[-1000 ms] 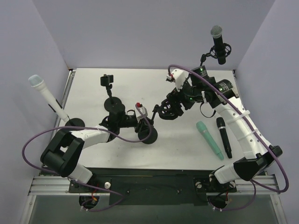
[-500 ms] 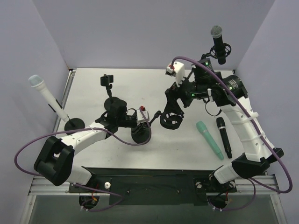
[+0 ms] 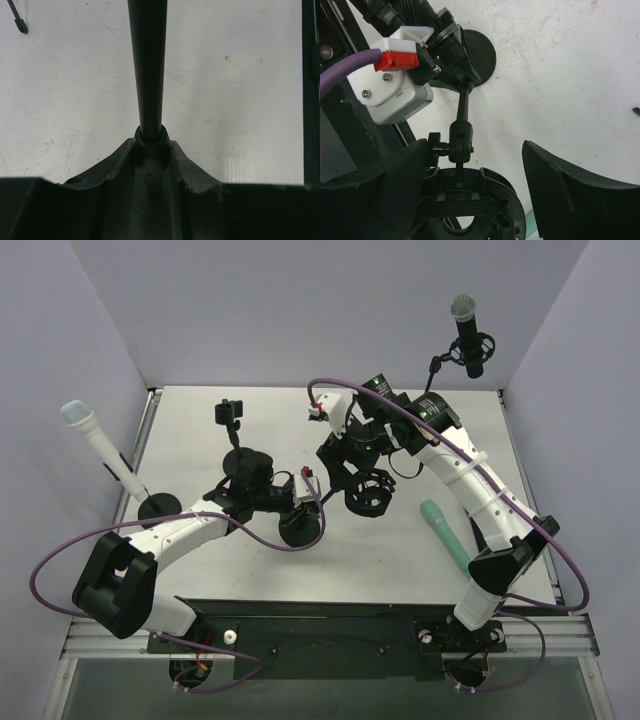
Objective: Remove the microphone from the stand
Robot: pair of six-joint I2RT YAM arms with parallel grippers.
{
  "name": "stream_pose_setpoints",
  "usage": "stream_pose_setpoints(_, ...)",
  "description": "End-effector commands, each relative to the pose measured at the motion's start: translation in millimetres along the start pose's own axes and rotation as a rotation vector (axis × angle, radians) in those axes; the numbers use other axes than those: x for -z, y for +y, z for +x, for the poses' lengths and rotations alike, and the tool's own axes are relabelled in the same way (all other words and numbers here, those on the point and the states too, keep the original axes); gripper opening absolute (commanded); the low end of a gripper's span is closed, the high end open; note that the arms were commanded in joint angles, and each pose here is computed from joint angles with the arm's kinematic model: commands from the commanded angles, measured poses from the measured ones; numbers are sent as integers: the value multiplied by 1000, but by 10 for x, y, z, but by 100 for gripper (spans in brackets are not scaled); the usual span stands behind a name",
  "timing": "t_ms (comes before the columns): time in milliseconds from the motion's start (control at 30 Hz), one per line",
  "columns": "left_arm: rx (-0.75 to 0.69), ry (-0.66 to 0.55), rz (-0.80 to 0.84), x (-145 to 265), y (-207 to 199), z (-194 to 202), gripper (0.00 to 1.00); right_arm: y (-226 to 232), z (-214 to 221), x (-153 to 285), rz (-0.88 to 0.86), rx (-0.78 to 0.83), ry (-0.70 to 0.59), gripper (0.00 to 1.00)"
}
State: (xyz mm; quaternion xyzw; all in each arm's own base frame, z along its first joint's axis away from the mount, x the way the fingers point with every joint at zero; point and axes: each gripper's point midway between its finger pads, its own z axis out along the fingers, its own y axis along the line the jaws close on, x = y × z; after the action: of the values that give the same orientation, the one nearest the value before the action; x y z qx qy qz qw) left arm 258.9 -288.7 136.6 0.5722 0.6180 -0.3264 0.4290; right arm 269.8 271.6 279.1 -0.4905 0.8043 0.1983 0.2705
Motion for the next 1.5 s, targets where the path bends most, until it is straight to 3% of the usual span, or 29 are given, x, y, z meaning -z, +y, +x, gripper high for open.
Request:
stream_pose_setpoints(0,-49,-35,-1,55,24,-214,0,31,201,21,-8,41,80,70)
stream_pose_setpoints(200,-47,-44,-6,37,58,-249,0,105,116,91,-56,38,39,70)
stream_pose_setpoints(267,-47,-42,-6,36,55,-235,0,132,100,107,-83,26,24,74)
stream_pose_setpoints(633,-36,-62,-25,5,109,-269,0,158,125,40,-134,35,54,77)
stream_pose_setpoints(833,-22,-91,-34,4,143,-365,0,81,266,-115,-106,43,124,64)
stream_pose_setpoints(900,-19,-100,-33,3,139,-391,0,75,305,-128,-105,45,137,56)
stream_pose_setpoints(967,-10,-108,-37,2,140,-389,0,63,330,-108,-92,59,142,39)
stream_pose_setpoints(1000,9,-112,-41,5,136,-395,1,55,347,-103,-88,60,147,36)
stream_pose_setpoints(1033,13,-125,-49,14,153,-419,7,31,357,-67,-71,73,150,32)
stream_pose_setpoints(1067,41,-129,-49,13,141,-431,21,41,398,-27,-77,96,168,30)
stream_pose_setpoints(1133,59,-154,-34,29,114,-488,35,73,461,103,-101,170,209,24)
stream_pose_setpoints(1333,96,-174,8,20,20,-485,53,107,593,328,-147,272,301,11)
stream_pose_setpoints(1467,100,-158,11,34,-16,-430,57,86,620,403,-166,365,365,0)
